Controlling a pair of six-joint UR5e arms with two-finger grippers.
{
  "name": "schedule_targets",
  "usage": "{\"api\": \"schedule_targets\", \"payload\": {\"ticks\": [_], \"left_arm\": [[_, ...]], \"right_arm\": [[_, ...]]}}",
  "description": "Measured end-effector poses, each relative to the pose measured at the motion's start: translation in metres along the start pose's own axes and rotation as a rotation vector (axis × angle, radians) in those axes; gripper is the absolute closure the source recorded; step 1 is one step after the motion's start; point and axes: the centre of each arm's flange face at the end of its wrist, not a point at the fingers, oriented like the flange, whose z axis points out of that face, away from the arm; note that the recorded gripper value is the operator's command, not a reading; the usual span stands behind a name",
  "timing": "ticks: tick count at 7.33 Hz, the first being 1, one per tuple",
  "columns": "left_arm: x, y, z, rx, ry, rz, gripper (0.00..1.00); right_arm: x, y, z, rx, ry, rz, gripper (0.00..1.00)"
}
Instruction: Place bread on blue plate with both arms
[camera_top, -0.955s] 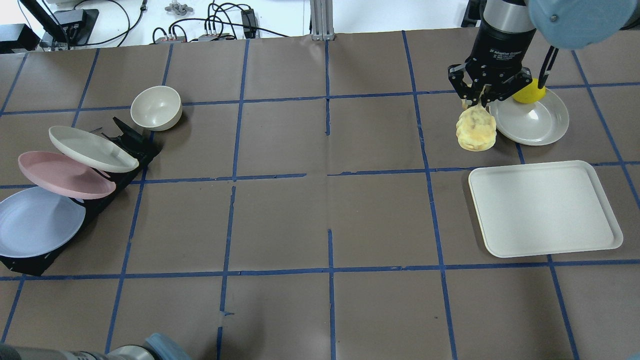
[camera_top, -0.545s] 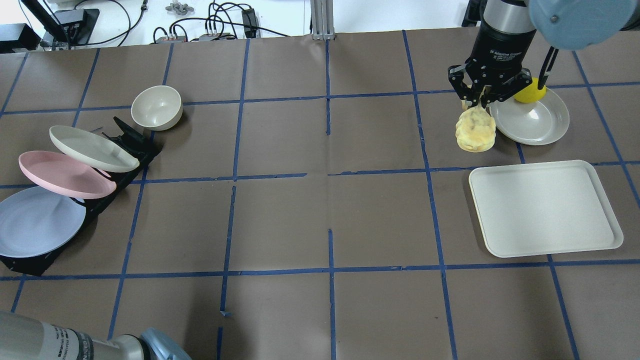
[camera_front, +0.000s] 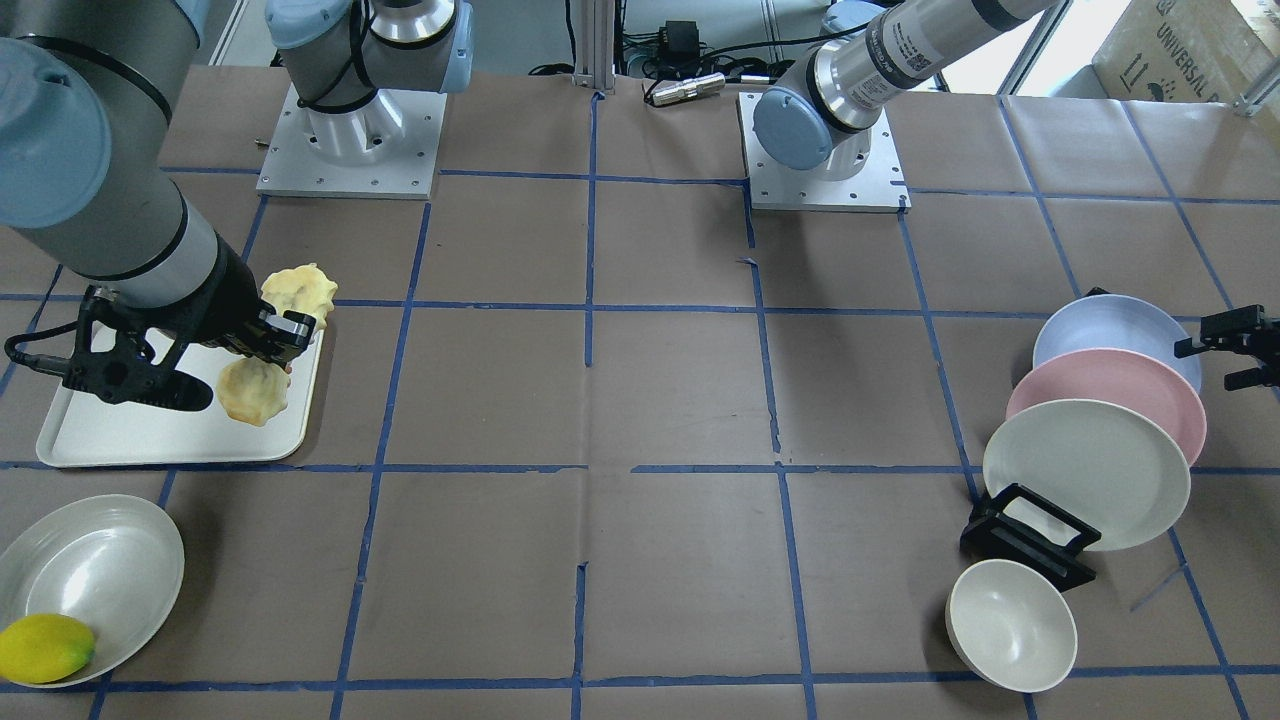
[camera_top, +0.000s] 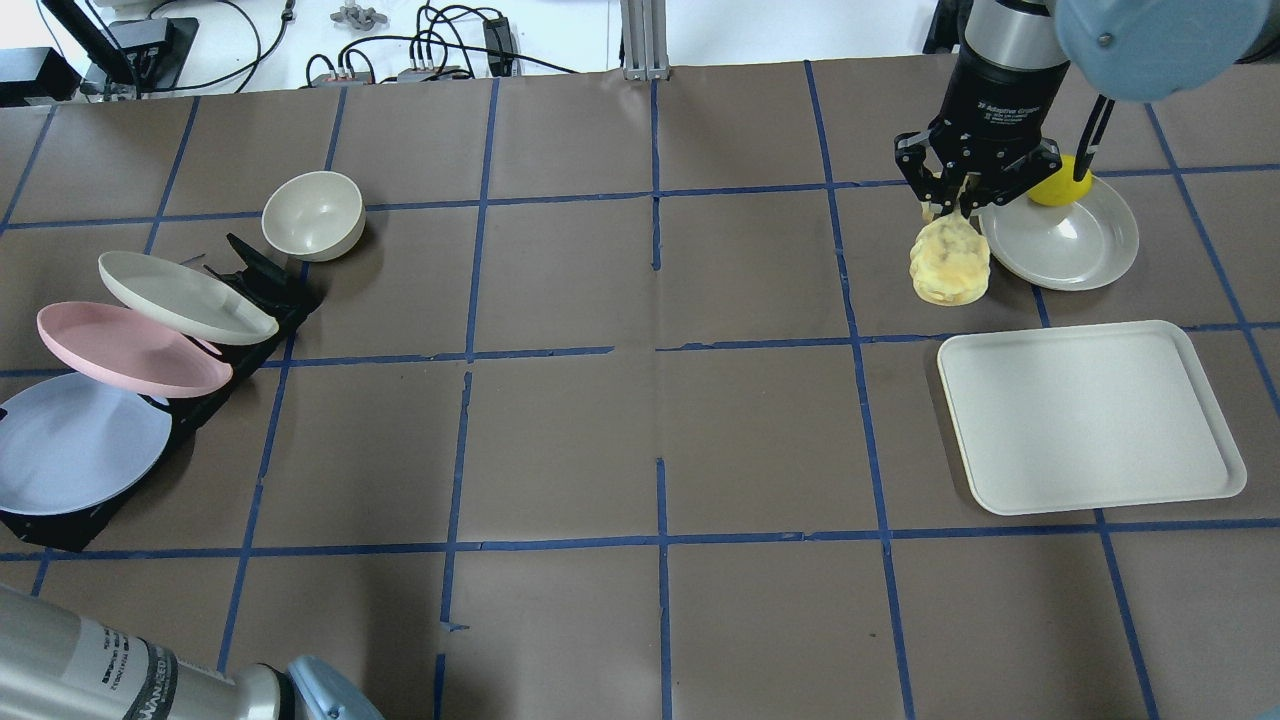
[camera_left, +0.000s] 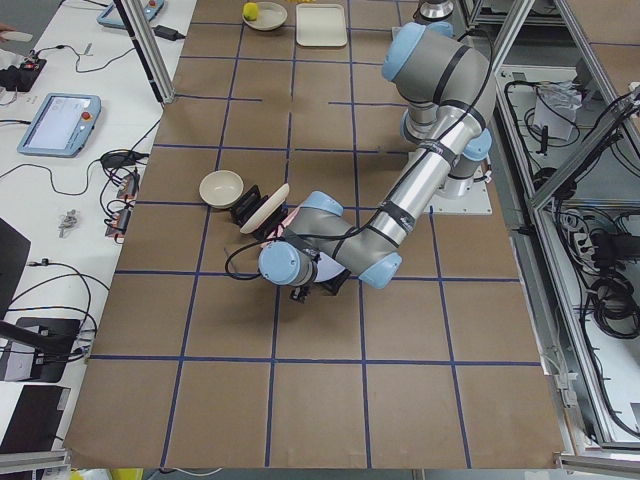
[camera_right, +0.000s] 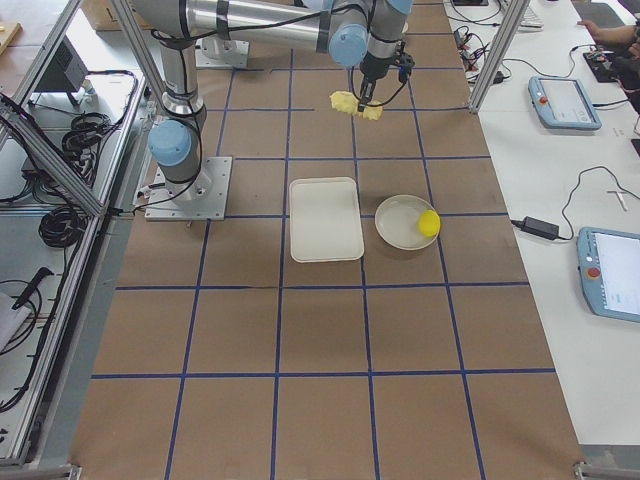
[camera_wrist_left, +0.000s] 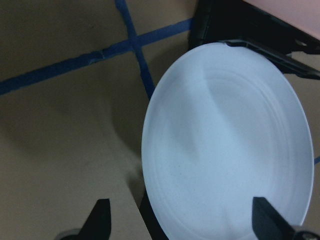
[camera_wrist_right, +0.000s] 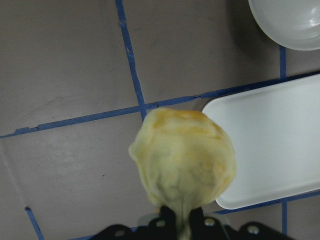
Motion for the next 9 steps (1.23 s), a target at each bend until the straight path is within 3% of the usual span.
{"api": "schedule_targets", "payload": {"ticks": [1, 2, 5, 6, 9], "left_arm": [[0.000, -0.001, 0.006, -0.004, 0.010, 0.003, 0.13], [-0.001, -0.002, 0.012, -0.006, 0.016, 0.005, 0.34], [-0.006, -0.004, 0.024, -0.013, 0.035, 0.014, 0.74], [-0.006, -0.004, 0.024, -0.013, 0.035, 0.020, 0.98], [-0.005, -0.004, 0.019, -0.011, 0.025, 0.025, 0.98]], "right_arm": [[0.000, 0.000, 0.000, 0.000, 0.000, 0.001, 0.90], [0.000, 0.000, 0.001, -0.001, 0.000, 0.003, 0.90], [0.000, 0.000, 0.001, -0.001, 0.000, 0.005, 0.90], [0.000, 0.000, 0.001, 0.000, 0.000, 0.006, 0.90], [0.000, 0.000, 0.002, -0.004, 0.001, 0.006, 0.89]]}}
